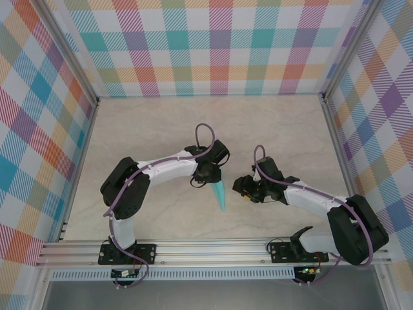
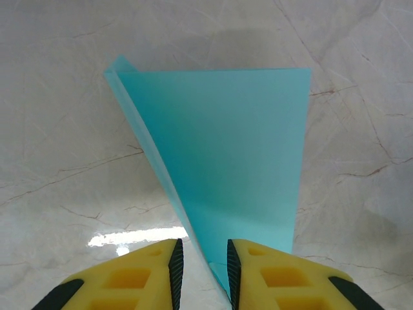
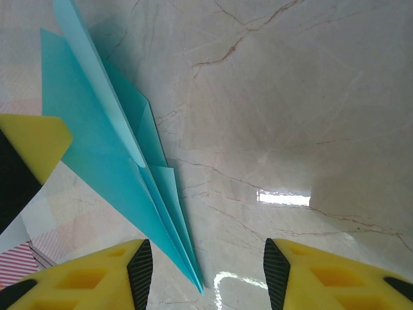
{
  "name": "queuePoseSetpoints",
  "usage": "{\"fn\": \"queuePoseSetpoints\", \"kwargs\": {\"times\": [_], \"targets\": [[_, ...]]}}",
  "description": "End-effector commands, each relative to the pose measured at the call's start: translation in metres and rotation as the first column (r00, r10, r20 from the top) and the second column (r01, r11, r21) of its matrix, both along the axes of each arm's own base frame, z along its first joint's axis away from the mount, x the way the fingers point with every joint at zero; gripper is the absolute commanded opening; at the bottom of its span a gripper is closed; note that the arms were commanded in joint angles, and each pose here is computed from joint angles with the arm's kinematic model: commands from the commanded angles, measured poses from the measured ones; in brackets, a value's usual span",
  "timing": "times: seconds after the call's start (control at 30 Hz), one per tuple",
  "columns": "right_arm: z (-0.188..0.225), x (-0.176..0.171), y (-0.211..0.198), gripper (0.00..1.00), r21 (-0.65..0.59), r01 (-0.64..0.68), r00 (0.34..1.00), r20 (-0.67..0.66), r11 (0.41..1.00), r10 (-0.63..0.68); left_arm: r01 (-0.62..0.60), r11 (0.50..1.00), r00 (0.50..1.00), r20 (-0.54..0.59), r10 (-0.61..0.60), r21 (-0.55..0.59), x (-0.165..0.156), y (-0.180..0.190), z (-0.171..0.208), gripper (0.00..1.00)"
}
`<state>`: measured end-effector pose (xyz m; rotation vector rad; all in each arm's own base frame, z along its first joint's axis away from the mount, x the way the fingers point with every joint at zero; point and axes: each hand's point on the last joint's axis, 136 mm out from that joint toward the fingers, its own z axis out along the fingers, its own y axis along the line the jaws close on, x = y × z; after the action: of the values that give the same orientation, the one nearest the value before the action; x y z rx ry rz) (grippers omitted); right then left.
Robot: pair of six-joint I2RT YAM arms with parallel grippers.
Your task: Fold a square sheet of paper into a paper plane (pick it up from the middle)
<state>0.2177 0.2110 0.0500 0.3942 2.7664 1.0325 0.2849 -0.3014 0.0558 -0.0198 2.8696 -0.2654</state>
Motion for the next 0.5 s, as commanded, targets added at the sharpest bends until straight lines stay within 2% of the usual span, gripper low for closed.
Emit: {"fn": "queuePoseSetpoints", "kwargs": {"times": [0.0, 0.47], "targets": [[0.011, 0.009, 0.008, 0.52, 0.026, -0.023, 0.999, 0.033, 0.999, 0.022, -0.015, 1.0, 1.0, 0.021, 0.015, 0.008, -0.005, 0.009, 0.013, 0.27], [0.015, 0.011, 0.023, 0.53, 0.084, -0.083, 0.996, 0.03, 0.993, 0.081, -0.036, 0.999, 0.999, 0.036, 0.035, 0.002, -0.008, 0.018, 0.012, 0.18]]}}
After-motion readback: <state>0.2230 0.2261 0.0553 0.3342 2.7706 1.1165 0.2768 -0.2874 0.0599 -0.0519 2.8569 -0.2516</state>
